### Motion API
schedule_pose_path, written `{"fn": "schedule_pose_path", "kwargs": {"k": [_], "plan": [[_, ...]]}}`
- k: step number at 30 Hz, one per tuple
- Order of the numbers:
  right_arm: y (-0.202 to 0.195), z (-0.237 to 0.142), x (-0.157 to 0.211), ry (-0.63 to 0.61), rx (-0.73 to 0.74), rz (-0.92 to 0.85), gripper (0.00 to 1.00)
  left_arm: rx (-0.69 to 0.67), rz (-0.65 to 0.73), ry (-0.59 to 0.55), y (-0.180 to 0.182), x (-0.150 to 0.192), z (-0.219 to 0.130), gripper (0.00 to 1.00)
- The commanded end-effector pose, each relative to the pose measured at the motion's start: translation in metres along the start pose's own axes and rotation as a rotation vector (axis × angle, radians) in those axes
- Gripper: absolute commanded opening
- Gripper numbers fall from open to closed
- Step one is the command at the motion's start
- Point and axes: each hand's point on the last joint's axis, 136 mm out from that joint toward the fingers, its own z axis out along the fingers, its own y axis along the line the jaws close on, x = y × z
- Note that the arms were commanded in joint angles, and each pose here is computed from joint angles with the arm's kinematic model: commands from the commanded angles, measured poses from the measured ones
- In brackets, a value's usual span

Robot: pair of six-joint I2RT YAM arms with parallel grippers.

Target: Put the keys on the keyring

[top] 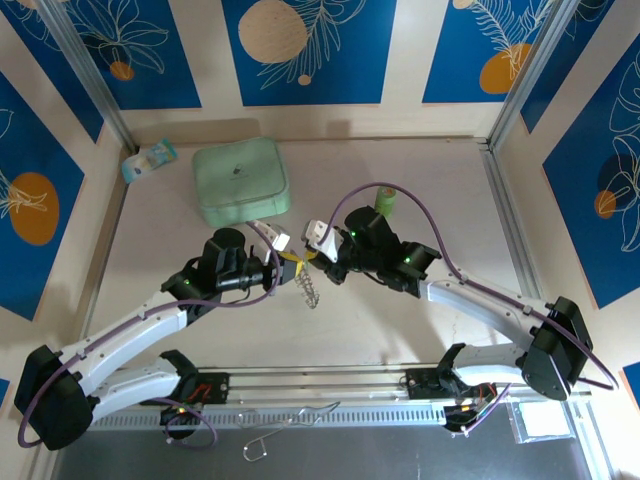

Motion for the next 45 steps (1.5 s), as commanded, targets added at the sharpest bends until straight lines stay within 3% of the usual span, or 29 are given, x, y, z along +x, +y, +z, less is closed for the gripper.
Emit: {"fn": "schedule_pose_path", "kwargs": {"k": [1,38,45], "plan": [[0.008,-0.007,-0.010,-0.047,-0.028,-0.032,0.00,0.028,0.033,-0.059,-0.012,-0.025,-0.002,0.00],[0.016,0.001,0.005,0.019,-0.038,-0.063,0.00,0.027,0.033,-0.071,-0.013,-0.027,-0.004,0.00],[0.004,-0.003,0.006,0.022,0.042,-0.066,0.00,0.028,0.029,-0.069,-0.012,-0.026,-0.003,0.00]]}}
